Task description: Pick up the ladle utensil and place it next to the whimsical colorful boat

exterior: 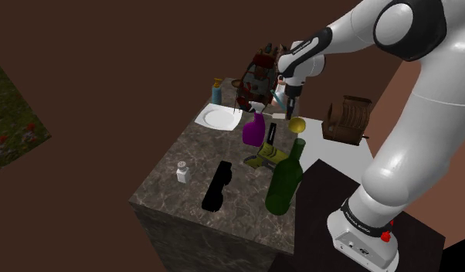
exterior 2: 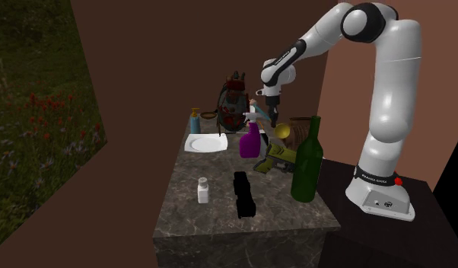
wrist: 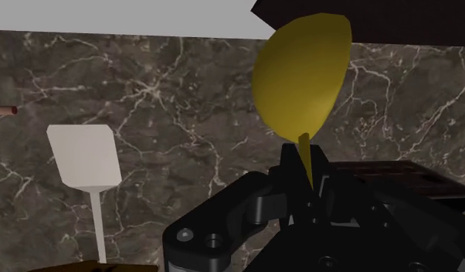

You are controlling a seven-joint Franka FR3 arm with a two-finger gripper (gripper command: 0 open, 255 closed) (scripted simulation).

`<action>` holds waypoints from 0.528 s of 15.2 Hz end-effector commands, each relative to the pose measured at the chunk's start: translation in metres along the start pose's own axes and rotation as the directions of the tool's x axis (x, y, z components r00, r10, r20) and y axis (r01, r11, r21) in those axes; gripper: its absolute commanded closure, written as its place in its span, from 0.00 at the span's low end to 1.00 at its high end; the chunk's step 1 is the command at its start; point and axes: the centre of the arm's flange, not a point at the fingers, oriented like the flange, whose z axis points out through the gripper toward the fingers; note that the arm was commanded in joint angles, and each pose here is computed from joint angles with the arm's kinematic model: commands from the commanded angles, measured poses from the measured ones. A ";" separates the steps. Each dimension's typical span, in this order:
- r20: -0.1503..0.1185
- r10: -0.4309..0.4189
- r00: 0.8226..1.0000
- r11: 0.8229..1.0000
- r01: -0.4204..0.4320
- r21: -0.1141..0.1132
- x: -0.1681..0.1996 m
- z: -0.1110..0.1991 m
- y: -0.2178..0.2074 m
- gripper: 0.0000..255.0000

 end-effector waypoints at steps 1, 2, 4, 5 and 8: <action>0.000 0.000 1.000 1.000 0.000 0.000 0.001 0.010 0.002 1.00; 0.000 0.000 1.000 1.000 0.000 0.000 0.001 0.015 0.003 1.00; 0.000 0.000 1.000 1.000 0.000 0.000 0.002 0.025 0.004 1.00; 0.000 0.000 1.000 1.000 0.000 0.000 0.003 0.031 0.005 1.00; 0.000 0.000 1.000 1.000 0.000 0.000 0.004 0.046 0.008 1.00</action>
